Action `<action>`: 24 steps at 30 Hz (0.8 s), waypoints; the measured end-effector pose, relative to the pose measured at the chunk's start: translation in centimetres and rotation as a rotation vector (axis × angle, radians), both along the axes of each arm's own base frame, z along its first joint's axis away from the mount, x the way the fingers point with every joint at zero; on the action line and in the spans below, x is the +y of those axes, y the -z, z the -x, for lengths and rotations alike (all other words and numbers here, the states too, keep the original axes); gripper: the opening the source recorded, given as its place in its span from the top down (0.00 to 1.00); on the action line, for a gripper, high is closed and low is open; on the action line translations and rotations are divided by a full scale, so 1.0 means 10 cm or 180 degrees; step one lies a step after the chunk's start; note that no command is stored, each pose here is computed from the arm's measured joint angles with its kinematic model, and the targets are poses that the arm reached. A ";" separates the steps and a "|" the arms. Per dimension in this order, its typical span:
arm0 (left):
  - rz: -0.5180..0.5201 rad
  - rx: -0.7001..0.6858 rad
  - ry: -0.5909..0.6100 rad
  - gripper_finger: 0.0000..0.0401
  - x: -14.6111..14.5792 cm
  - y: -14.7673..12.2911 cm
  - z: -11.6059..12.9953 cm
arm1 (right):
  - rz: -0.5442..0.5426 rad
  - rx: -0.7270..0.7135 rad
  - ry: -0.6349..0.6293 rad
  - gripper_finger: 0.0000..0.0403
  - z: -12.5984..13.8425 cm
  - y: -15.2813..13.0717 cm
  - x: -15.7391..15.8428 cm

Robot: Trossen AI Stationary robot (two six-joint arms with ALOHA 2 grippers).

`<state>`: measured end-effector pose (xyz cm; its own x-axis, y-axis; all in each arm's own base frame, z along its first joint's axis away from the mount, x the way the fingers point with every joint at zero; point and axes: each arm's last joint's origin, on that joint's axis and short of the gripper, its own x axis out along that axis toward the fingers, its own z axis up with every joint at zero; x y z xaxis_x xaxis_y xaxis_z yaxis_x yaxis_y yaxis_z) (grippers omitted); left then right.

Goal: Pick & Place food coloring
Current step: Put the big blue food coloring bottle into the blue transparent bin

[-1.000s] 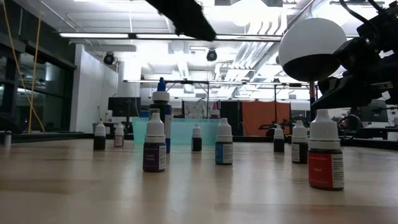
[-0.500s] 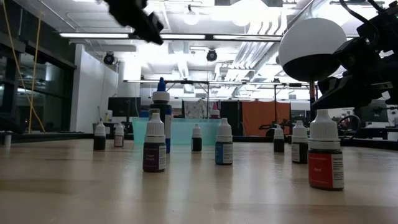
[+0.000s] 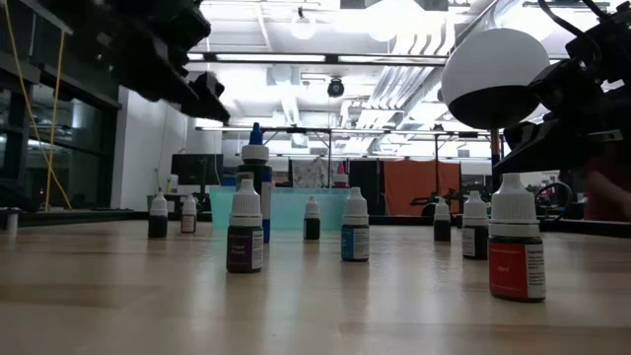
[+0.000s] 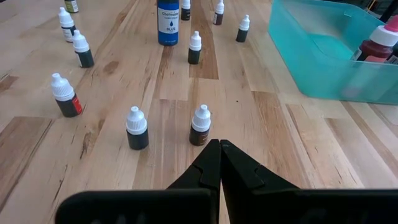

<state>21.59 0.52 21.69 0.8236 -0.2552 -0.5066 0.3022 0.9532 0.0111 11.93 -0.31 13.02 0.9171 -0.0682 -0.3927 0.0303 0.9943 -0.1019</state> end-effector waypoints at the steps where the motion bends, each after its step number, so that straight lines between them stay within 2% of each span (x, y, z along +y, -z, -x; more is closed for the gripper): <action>1: 0.0016 -0.0079 0.0036 0.31 0.00 0.04 0.00 | 0.0000 0.0002 -0.0002 1.00 0.00 0.00 0.00; 6: 0.0026 -0.0236 0.0048 0.30 0.00 0.23 -0.04 | 0.0000 0.0005 0.0000 1.00 0.00 0.00 0.00; 15: 0.0190 -0.0402 -0.0068 0.30 0.01 0.39 -0.28 | 0.0000 0.0004 0.0001 1.00 0.00 0.00 0.00; 24: 0.0278 -0.0320 0.0058 0.30 -0.10 0.53 -0.37 | -0.0001 0.0005 -0.0001 1.00 0.00 0.00 0.00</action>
<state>25.25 -0.51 16.42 0.8639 -0.3102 -0.3968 0.3211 0.9462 -0.0406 11.92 -0.31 13.00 0.9166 -0.0679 -0.3940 0.0299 0.9944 -0.1018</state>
